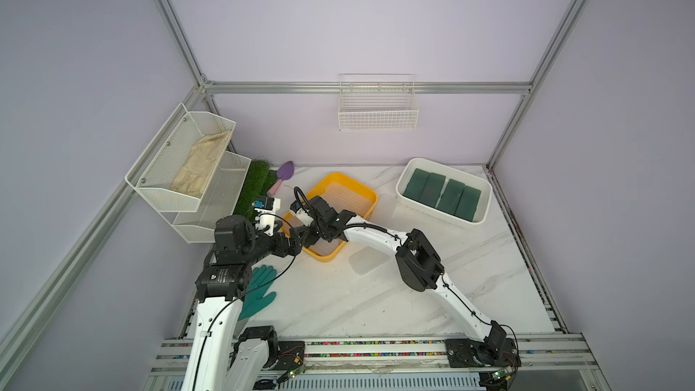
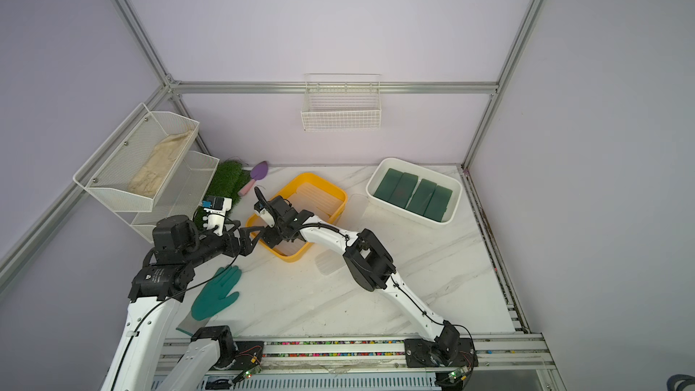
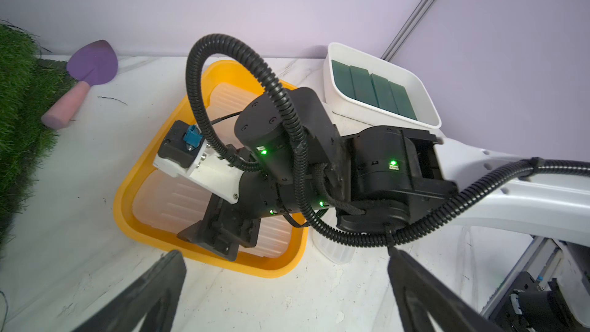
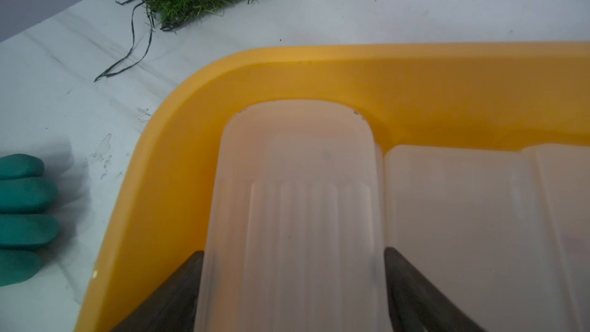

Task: Place the pencil cases by color into the storage box
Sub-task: Place the pencil case at the storage box.

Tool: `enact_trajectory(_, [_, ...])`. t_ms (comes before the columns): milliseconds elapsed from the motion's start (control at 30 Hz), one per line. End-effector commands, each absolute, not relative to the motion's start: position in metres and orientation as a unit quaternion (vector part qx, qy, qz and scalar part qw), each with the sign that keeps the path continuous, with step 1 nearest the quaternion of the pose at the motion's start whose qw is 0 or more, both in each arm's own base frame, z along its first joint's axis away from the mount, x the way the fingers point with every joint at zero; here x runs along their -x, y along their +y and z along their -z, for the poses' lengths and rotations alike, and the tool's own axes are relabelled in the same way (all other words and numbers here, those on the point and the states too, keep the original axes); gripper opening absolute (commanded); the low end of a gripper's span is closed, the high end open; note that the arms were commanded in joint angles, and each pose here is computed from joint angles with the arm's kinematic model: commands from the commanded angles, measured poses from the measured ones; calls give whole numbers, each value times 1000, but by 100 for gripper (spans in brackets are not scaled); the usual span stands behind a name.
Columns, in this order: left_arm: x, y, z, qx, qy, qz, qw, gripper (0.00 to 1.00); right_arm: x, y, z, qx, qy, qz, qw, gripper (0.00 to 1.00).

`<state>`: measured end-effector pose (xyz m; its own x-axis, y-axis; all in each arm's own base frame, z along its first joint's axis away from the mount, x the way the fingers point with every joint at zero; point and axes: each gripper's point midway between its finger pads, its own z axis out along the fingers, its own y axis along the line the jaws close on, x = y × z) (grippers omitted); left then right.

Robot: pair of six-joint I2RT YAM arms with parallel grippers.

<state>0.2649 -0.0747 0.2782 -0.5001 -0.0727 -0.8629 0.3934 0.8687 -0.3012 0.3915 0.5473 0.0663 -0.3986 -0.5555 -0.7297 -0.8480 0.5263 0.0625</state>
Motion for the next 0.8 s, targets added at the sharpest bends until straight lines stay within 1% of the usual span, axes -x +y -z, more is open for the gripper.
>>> enact_trajectory(0, [-264,-81,-320,-137,796,238,539,100,-380,561,-63,453,793,-240,328,92])
enact_trajectory(100, [-263,-81,-326,-142,791,237,546,100,-378,564,-69,456,788,-250,330,97])
enact_trajectory(367, [-262,-88,-342,-165,777,250,554,100,-385,572,-97,452,776,-263,354,97])
enact_trajectory(567, [-259,-98,-352,-197,763,269,553,100,-403,564,-120,421,779,-281,370,97])
enact_trajectory(767, [-260,-103,-361,-214,757,266,558,100,-434,538,-163,364,784,-321,387,97])
